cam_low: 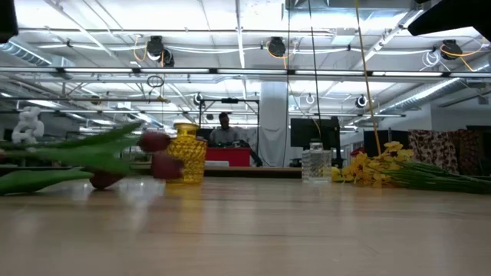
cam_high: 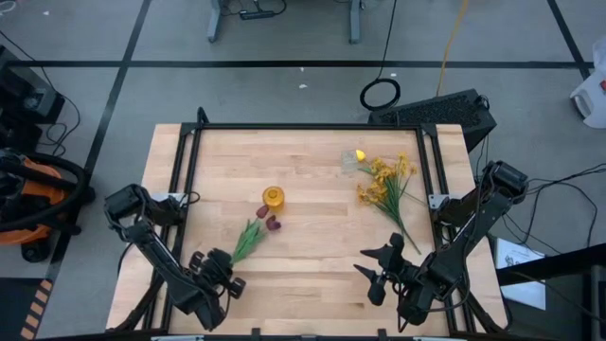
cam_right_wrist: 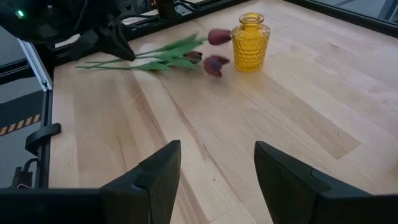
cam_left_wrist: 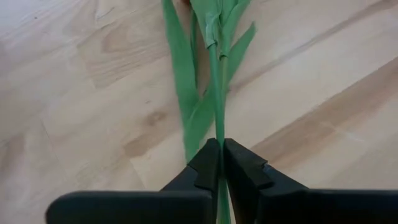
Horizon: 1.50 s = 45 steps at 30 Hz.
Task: Sort flowers into vase by color
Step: Put the violet tulip into the yellow vase
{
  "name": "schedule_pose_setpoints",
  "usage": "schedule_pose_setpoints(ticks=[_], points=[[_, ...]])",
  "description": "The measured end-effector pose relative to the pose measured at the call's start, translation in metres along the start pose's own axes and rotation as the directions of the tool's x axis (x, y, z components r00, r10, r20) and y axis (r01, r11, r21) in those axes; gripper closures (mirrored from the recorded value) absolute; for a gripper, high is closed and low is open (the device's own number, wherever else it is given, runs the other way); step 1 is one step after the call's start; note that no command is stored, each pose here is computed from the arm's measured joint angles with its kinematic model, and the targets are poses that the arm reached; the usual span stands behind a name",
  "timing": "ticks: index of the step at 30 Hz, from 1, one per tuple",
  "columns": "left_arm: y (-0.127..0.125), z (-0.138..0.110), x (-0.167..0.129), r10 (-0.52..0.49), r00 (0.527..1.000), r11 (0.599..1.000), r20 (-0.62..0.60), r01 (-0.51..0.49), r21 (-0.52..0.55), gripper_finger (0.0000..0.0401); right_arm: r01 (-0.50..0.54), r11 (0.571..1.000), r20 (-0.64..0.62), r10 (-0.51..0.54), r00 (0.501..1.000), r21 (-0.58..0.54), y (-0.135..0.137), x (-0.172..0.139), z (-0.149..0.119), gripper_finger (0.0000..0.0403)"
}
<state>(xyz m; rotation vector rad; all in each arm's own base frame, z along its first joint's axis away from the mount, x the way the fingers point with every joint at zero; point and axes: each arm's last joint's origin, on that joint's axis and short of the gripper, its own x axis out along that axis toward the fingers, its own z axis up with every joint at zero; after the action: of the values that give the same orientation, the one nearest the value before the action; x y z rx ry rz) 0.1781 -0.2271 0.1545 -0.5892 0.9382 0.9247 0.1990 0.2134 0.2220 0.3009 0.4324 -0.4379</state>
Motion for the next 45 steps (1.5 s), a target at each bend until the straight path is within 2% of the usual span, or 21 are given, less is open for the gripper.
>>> schedule_pose_setpoints(ticks=[10,45], points=[[-0.009,-0.018,0.022,0.005,1.000,1.000,-0.001,-0.005,0.010,0.0364,0.022,0.999,-0.007,-0.023,1.000,-0.041,0.005,0.011,-0.014,0.0206],[-0.010,-0.018,0.014,0.010,1.000,1.000,0.017,-0.010,-0.006,0.0356,0.028,0.999,-0.011,-0.029,1.000,-0.046,0.005,0.012,-0.015,0.0206]])
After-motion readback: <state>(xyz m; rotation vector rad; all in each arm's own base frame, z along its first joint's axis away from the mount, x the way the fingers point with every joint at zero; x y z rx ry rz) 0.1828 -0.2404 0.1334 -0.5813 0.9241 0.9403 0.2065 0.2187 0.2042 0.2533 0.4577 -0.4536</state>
